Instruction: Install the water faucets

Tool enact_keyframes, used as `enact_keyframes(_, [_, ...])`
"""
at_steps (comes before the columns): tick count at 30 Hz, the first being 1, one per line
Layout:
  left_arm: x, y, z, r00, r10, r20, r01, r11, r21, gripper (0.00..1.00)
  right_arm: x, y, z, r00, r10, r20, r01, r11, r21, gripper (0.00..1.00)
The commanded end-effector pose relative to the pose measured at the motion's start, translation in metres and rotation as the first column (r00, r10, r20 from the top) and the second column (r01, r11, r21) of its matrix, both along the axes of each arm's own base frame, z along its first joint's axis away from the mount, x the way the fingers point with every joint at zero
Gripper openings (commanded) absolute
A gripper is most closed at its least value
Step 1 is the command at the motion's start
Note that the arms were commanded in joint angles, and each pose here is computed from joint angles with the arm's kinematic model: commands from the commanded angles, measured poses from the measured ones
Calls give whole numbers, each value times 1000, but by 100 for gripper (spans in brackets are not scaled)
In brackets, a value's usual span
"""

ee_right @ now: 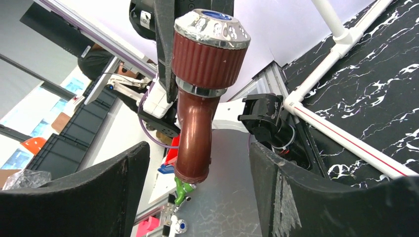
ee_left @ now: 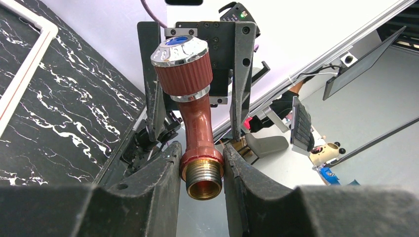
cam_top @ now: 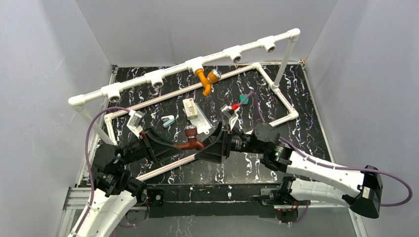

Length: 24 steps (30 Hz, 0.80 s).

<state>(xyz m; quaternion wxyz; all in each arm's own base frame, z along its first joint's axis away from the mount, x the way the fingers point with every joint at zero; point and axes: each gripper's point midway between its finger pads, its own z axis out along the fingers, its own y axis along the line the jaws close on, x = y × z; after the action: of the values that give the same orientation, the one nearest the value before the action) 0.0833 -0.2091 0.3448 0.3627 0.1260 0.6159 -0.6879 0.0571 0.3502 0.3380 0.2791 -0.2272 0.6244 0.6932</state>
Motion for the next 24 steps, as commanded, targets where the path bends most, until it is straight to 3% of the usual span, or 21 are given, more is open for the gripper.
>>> enact_keyframes(1, [0, -1, 3, 999, -7, 34, 7, 1000, -6, 0, -4, -1, 33, 999, 28, 39, -32, 994, 104, 79])
enact_keyframes(24, [1, -2, -5, 1000, -15, 15, 15, 1000, 2, 0, 10, 1, 43, 999, -31, 15, 28, 989, 142, 61])
